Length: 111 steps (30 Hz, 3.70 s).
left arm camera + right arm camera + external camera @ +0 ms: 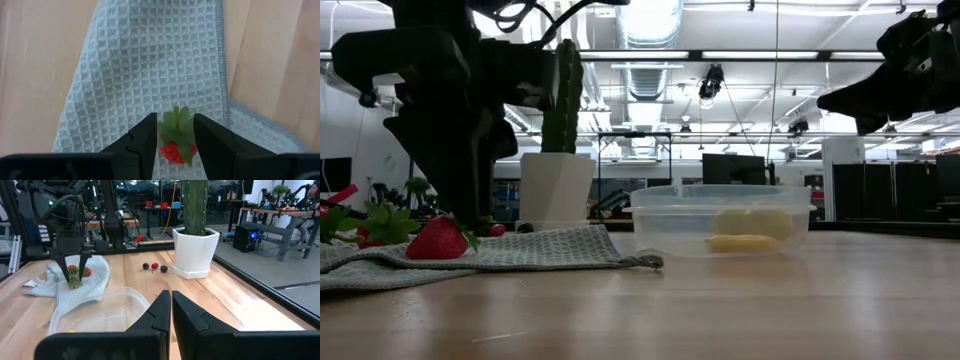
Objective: Pick and placing Produce into tupperware
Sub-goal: Put the bottom right red strawberry into the transparent container
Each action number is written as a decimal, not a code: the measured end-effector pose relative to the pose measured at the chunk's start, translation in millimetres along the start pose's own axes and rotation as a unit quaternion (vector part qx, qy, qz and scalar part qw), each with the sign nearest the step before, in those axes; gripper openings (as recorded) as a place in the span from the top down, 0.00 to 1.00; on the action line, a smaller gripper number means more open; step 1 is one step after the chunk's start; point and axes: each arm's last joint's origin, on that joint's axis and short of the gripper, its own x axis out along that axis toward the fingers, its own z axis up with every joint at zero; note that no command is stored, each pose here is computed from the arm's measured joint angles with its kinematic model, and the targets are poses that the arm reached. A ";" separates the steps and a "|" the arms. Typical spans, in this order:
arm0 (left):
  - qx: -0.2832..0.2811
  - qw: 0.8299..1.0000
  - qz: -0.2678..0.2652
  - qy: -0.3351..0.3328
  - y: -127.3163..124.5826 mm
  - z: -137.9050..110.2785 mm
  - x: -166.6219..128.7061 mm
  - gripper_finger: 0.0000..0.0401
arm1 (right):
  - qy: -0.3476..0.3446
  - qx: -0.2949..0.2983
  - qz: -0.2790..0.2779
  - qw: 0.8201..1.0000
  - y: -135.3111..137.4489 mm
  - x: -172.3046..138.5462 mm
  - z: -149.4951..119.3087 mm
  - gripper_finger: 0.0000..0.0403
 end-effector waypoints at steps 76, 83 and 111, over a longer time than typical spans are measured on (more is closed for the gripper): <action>0.273 0.946 0.004 -0.177 73.3 127.6 3.4 1.00 | 0.015 0.005 -0.001 1.000 0.5 2.1 -2.3 0.98; 0.275 0.949 0.003 -0.154 76.9 126.7 21.0 1.00 | 0.015 0.004 -0.001 1.000 0.5 2.1 -2.3 0.98; 0.281 0.948 0.013 -0.152 79.9 126.7 24.2 0.92 | 0.015 0.005 -0.001 1.000 0.5 2.1 -2.4 0.98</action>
